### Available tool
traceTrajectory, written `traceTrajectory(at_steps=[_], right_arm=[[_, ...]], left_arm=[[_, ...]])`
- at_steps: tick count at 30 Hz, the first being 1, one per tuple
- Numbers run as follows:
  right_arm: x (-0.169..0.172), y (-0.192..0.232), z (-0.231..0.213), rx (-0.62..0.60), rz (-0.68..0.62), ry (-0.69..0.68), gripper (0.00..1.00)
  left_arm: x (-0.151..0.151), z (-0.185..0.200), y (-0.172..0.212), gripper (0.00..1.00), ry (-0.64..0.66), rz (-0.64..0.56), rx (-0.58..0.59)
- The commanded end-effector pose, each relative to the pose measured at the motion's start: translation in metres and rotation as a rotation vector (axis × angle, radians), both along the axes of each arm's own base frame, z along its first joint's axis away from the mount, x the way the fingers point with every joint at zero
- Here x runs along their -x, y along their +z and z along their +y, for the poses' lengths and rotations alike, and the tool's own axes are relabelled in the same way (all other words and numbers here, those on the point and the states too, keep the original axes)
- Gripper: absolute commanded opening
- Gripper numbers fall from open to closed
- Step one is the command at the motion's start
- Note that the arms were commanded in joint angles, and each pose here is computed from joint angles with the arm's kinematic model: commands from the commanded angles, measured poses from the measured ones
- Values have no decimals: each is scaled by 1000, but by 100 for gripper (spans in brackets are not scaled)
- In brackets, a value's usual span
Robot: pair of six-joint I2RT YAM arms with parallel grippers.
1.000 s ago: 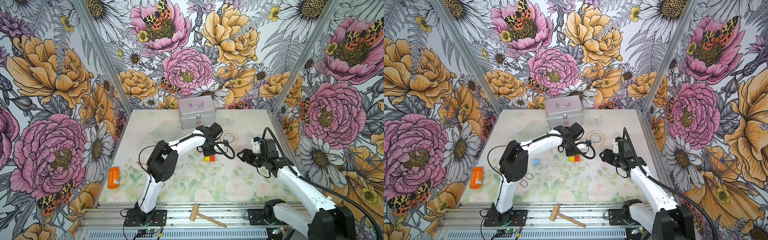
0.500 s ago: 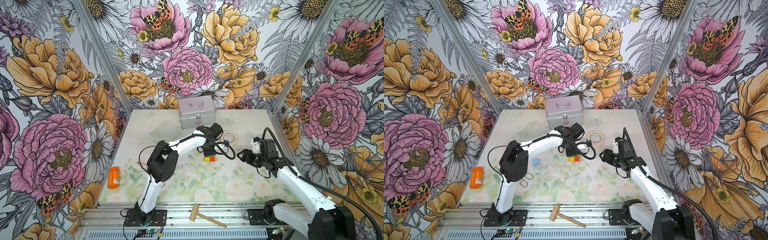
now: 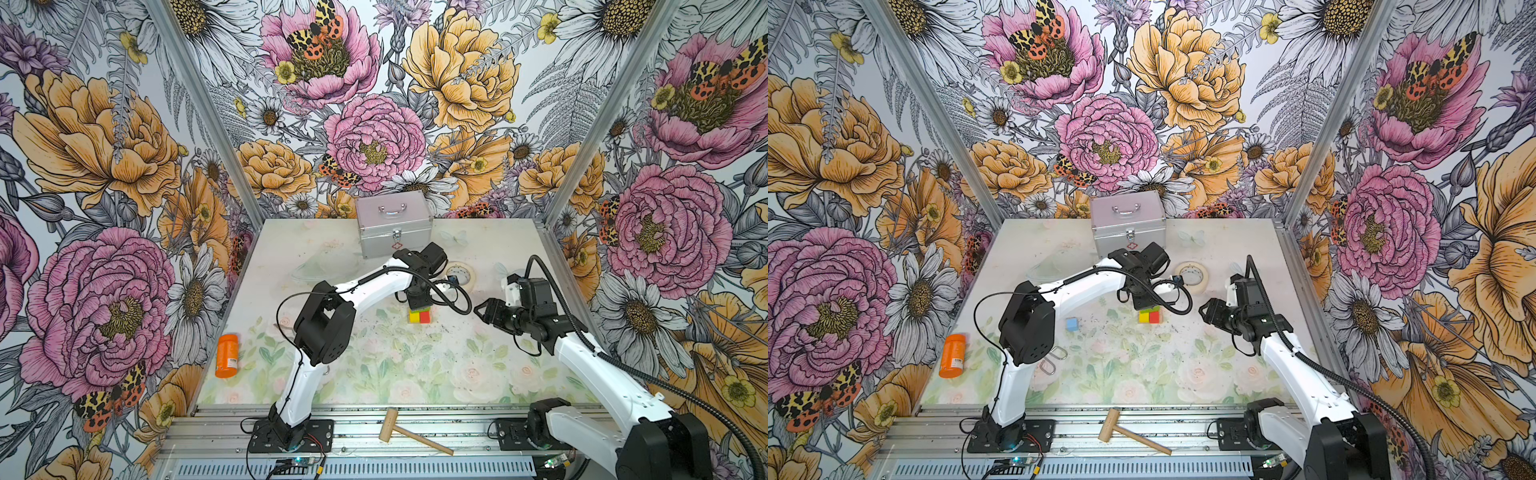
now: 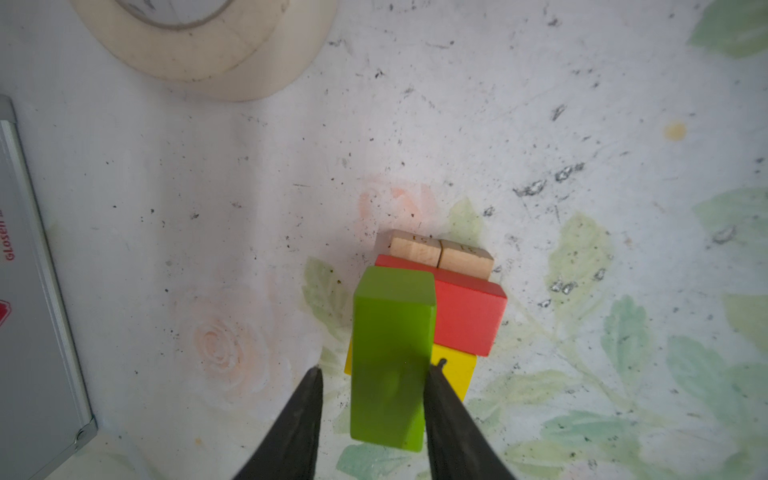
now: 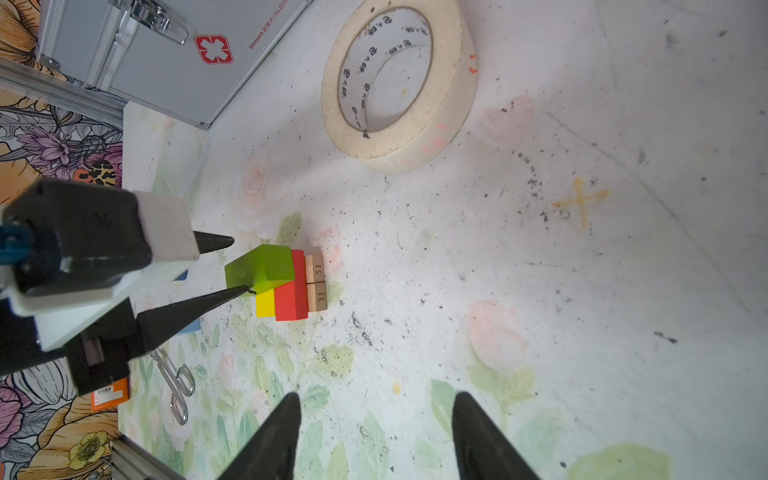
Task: Build the wood block tower
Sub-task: 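Open the left gripper and raise it off the stack while the right gripper moves closer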
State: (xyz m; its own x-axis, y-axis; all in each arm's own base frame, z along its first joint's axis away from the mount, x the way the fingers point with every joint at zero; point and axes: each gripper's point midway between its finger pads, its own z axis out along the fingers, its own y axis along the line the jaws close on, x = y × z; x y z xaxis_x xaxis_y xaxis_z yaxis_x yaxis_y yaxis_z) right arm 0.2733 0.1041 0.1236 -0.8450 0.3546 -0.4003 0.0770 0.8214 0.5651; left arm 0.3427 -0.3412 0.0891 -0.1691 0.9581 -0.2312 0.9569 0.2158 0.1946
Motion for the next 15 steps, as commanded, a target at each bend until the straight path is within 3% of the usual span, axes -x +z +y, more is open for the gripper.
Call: traceTrajectory(at_steps=[1, 10, 13, 15], right_arm=[[0, 5, -1, -5, -23, 1, 60], [-5, 15, 3, -25, -38, 8, 60], [-9, 20, 7, -29, -44, 17, 51], [-13, 24, 12, -37, -52, 26, 40]], left_arm=[[-1, -6, 38, 43, 11, -56, 66], [4, 3, 83, 43, 53, -84, 130], [-1, 11, 110, 38, 126, -85, 217], [-5, 17, 127, 32, 210, -46, 308]])
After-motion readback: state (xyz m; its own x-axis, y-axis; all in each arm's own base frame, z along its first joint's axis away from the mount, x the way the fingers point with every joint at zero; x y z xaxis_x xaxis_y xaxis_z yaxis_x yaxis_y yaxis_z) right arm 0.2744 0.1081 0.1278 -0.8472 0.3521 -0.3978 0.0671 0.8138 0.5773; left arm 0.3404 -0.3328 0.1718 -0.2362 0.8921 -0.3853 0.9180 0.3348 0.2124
